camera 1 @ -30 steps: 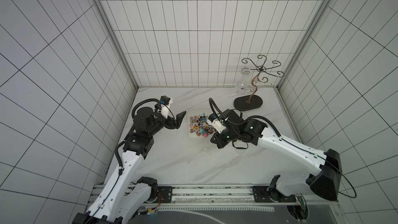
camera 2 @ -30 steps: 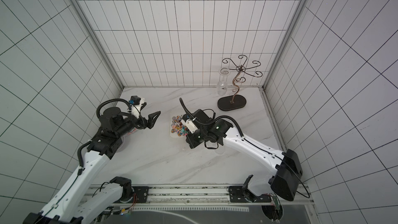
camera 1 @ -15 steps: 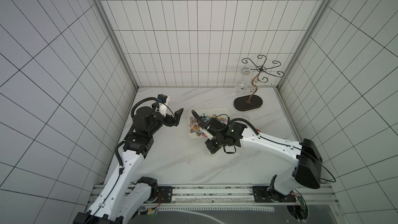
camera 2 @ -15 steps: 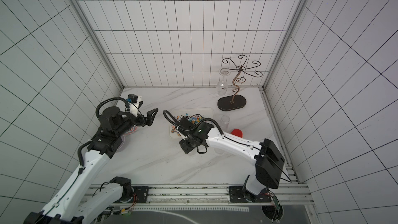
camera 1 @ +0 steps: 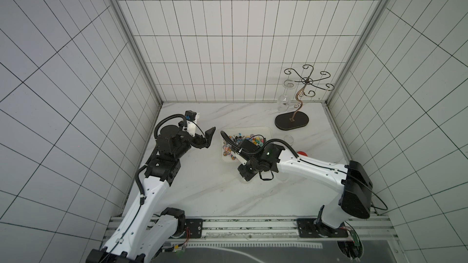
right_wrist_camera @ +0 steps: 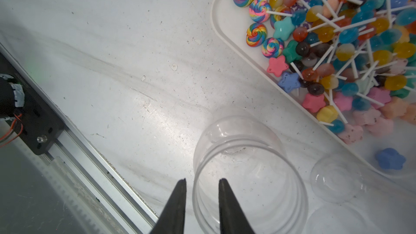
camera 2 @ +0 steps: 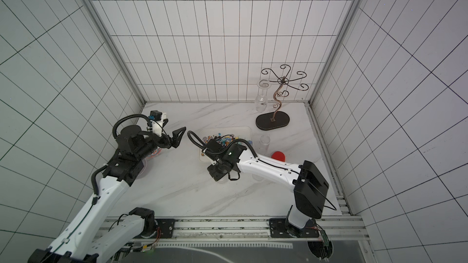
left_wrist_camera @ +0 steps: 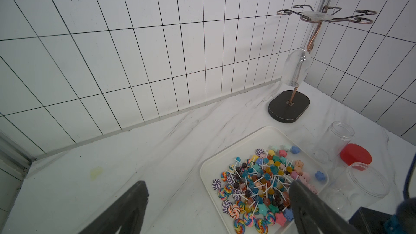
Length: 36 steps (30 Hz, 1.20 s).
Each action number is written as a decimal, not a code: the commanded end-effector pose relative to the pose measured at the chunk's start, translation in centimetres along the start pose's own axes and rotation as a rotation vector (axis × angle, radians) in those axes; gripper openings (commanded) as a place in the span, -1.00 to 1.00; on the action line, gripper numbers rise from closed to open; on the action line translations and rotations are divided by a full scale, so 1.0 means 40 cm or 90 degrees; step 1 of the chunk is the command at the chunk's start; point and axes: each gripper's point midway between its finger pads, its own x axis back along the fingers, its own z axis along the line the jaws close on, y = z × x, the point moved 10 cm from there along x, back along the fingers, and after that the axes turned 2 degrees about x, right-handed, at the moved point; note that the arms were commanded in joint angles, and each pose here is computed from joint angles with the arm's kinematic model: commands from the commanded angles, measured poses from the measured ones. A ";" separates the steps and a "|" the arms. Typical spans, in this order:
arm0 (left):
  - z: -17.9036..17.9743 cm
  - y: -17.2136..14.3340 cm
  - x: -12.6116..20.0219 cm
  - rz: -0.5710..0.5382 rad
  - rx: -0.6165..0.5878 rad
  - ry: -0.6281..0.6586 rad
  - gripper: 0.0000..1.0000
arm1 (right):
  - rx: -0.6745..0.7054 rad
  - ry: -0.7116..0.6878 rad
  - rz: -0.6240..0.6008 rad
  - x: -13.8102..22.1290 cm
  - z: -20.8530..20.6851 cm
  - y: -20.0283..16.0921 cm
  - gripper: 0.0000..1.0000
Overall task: Pour the candies out of the jar
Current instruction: Place the jar at the center of the board, then reset both arms
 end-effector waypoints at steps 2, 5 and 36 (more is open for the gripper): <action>0.006 0.002 0.003 -0.011 0.006 0.015 0.94 | 0.008 0.003 -0.069 0.077 0.023 0.070 -0.24; 0.011 0.003 0.004 -0.013 0.011 0.030 0.94 | 0.007 -0.011 -0.095 0.111 0.020 0.088 -0.13; 0.067 -0.076 0.009 -0.139 -0.009 0.213 0.94 | -0.379 -0.414 -0.440 0.462 -0.571 -0.121 0.99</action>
